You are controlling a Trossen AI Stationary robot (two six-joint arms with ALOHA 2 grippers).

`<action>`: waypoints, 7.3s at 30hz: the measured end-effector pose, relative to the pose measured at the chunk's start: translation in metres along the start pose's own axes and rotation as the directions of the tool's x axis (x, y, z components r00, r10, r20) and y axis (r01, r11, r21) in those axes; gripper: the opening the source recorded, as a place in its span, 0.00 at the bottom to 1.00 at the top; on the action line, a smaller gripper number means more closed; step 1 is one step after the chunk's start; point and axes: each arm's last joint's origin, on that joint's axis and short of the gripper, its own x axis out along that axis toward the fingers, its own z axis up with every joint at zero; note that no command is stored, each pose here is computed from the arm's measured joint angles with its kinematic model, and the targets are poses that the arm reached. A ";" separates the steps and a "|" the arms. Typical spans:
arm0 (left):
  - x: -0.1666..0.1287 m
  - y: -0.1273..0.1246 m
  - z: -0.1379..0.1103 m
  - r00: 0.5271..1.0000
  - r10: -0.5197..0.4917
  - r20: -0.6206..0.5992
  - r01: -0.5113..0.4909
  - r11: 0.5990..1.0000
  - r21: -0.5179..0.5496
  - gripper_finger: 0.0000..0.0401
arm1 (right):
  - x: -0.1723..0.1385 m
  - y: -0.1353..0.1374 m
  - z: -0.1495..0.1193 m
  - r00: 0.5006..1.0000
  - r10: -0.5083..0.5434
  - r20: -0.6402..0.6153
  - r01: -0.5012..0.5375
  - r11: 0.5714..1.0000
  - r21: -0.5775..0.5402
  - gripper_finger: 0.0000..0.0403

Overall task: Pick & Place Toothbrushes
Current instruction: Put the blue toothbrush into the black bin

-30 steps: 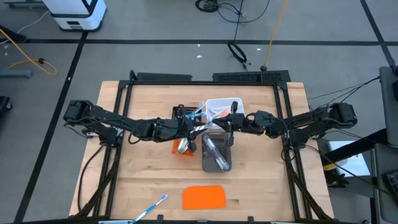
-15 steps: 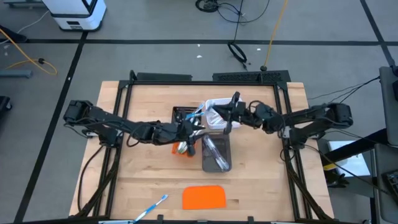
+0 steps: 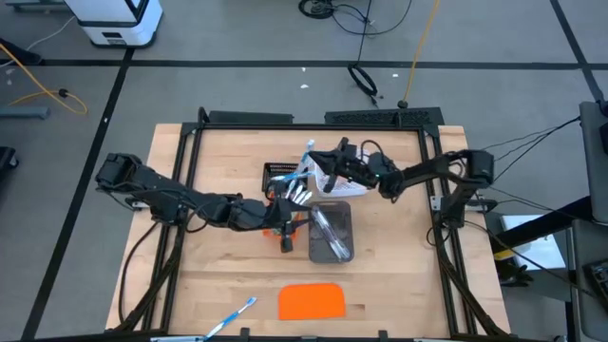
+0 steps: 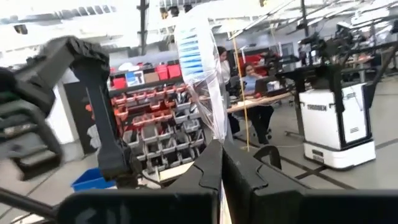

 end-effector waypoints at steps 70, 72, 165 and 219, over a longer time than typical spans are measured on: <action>-0.004 -0.009 0.005 0.998 -0.033 0.050 0.032 0.999 0.015 0.29 | 0.075 -0.009 -0.094 0.993 0.086 -0.083 -0.078 0.992 0.098 0.34; -0.004 -0.009 0.005 0.998 -0.033 0.050 0.032 0.999 0.015 0.29 | 0.075 -0.009 -0.094 0.992 0.096 -0.085 -0.087 0.991 0.100 0.34; -0.061 -0.139 -0.142 0.042 -0.701 -0.712 -0.365 0.653 -0.664 0.29 | -0.032 0.064 -0.016 0.889 0.222 -0.400 -0.295 0.947 -0.129 0.32; -0.084 -0.063 -0.060 0.460 -0.532 -0.711 -0.115 0.758 -0.642 0.00 | -0.032 0.064 -0.017 0.886 0.216 -0.409 -0.296 0.944 -0.144 0.32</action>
